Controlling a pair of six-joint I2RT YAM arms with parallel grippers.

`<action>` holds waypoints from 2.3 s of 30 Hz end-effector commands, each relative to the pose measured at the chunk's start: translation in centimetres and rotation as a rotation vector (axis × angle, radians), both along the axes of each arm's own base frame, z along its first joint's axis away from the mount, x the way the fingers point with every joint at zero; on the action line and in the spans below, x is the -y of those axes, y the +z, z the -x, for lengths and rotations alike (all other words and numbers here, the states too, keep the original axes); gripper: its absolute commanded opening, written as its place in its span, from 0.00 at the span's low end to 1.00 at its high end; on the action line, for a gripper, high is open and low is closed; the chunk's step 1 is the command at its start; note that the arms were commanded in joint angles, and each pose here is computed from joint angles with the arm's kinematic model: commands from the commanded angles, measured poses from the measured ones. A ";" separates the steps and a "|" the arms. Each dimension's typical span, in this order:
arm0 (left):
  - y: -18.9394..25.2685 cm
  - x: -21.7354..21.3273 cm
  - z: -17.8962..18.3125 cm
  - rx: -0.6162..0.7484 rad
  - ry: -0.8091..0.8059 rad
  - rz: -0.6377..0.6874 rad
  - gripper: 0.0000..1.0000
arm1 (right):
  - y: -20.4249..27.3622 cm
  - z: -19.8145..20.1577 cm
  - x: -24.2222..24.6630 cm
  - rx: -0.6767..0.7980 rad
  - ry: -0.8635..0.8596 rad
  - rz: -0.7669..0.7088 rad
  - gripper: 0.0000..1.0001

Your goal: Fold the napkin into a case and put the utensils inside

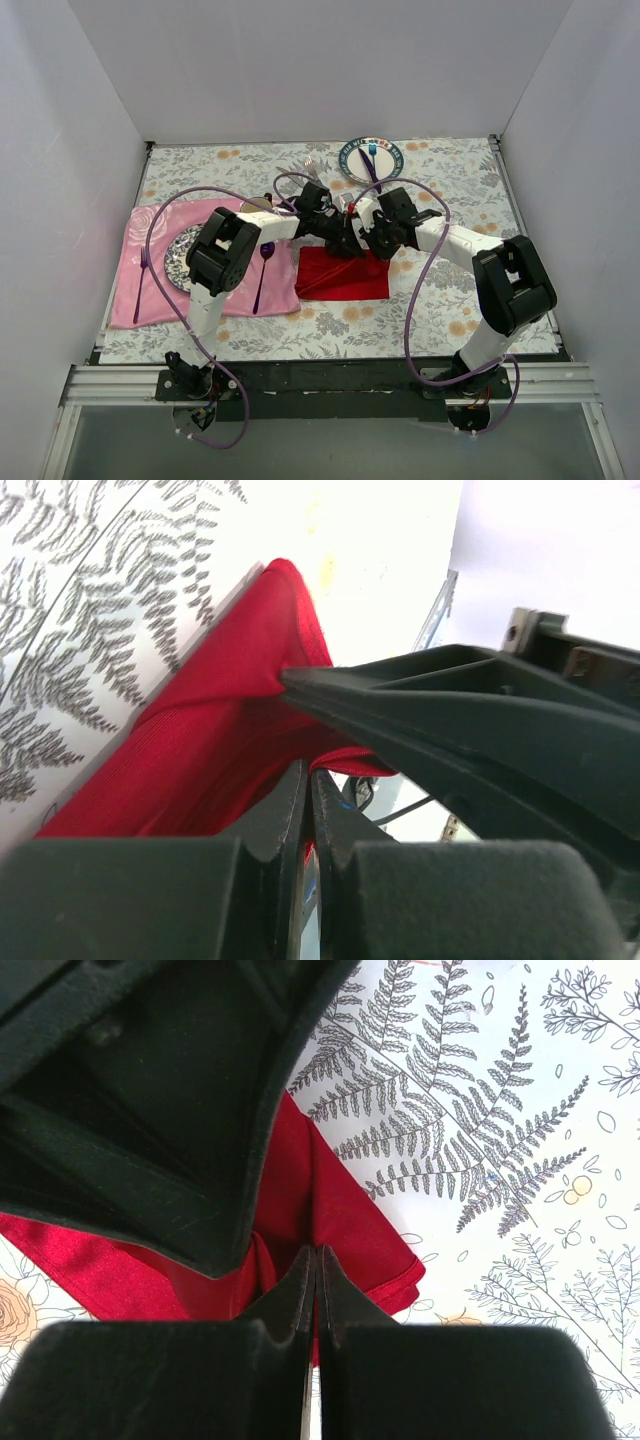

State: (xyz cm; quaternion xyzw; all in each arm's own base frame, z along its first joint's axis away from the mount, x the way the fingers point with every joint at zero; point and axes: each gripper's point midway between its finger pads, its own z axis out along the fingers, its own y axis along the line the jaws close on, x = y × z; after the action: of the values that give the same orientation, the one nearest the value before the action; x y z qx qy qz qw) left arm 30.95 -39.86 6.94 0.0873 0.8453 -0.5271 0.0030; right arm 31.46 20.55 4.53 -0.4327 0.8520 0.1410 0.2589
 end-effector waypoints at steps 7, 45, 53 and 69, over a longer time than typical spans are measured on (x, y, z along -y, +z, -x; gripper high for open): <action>-1.7 -0.6 1.6 0.013 -0.047 -0.081 0.00 | 1.8 -0.2 -0.7 -0.013 0.012 -0.057 0.01; 0.2 0.6 -1.1 0.038 0.008 -0.062 0.00 | 2.7 0.2 0.0 0.069 0.076 -0.081 0.01; -4.1 -0.8 -0.7 -0.023 0.034 -0.178 0.00 | 3.7 -0.3 0.1 0.092 0.057 -0.082 0.01; -6.2 -1.5 -0.2 -0.062 0.038 -0.237 0.00 | 5.3 -0.7 -0.8 0.054 0.001 -0.136 0.74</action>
State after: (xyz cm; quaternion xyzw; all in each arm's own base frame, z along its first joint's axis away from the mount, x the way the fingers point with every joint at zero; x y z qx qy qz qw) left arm 30.81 -39.40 2.55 0.0645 0.8847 -0.4609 -0.0275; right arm 31.04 20.35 6.92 -0.4321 0.8411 0.1705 0.2771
